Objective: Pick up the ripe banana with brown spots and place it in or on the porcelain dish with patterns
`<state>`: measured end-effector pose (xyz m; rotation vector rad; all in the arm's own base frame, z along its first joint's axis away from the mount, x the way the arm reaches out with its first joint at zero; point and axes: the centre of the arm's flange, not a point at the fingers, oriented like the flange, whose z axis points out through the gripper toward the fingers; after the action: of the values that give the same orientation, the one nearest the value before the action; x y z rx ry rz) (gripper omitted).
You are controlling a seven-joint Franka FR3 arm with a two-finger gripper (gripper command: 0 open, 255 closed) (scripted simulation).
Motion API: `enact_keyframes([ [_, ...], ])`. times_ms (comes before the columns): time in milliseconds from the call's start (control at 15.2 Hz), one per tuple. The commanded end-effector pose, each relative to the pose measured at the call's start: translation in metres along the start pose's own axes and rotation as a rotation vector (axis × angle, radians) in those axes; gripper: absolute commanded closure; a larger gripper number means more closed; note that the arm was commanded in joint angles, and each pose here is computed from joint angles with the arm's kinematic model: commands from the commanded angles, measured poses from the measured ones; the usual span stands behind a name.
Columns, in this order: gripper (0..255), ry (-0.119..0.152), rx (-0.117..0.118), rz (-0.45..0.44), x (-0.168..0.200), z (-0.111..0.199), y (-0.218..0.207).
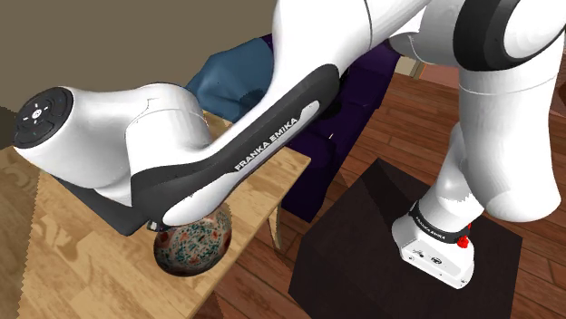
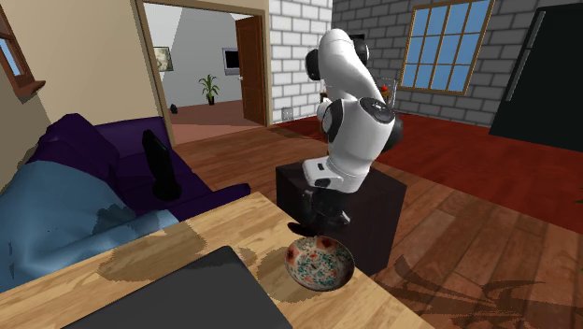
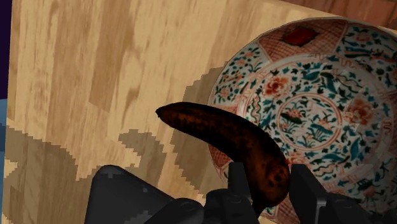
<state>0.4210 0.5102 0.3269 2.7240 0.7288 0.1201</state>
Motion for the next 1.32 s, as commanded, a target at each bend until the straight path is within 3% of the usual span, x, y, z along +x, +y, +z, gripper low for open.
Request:
enact_keyframes([
  [0,255,-0.001,-0.001,0.001,0.004,-0.011,-0.024],
  [132,255,-0.001,-0.001,0.001,0.008,-0.021,-0.049],
  [1254,255,-0.001,-0.001,0.001,0.008,0.06,-0.077],
])
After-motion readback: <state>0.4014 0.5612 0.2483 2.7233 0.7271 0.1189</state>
